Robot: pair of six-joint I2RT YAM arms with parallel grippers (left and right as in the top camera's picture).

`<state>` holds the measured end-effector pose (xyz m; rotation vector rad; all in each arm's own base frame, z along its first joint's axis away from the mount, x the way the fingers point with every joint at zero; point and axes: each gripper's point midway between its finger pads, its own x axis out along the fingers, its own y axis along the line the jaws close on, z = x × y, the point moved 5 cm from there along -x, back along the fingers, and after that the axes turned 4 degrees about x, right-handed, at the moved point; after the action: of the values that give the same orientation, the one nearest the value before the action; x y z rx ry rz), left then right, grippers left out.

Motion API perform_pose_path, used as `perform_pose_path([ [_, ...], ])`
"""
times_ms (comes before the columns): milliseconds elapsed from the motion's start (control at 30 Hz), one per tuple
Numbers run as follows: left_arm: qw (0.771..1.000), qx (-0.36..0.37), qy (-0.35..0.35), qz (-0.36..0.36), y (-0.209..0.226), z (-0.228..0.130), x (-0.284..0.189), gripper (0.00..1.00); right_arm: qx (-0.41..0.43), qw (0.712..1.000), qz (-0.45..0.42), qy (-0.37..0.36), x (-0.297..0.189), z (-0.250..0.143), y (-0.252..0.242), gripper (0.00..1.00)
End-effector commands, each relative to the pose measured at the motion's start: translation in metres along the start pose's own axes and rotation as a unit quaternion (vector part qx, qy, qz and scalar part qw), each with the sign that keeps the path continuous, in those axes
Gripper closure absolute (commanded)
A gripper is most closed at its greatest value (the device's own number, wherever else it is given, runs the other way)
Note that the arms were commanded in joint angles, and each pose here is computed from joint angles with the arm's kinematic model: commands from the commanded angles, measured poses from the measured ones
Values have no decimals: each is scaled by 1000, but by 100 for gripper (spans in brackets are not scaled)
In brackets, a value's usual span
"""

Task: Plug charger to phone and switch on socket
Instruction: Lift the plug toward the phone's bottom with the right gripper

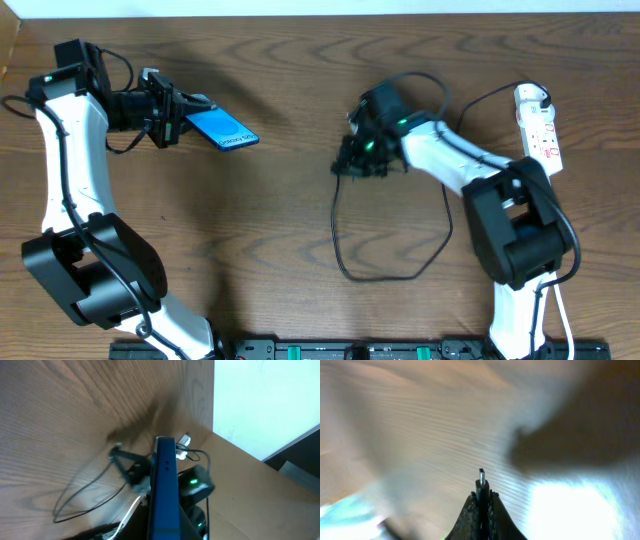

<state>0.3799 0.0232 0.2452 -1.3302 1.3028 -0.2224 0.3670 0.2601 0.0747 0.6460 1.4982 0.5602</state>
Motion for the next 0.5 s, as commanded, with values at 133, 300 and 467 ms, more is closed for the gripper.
perform_pose_path([
  [133,996,82,9,-43,-32,-10,9,93,-64,974,214,45,-32,13,38,99],
  [300,973,185,28,-134,-71,-13,15,92,-106,946,301,62,-50,17,65,99],
  [467,955,231,28,-182,-99,-12,16,92,-137,926,344,65,-64,21,85,99],
])
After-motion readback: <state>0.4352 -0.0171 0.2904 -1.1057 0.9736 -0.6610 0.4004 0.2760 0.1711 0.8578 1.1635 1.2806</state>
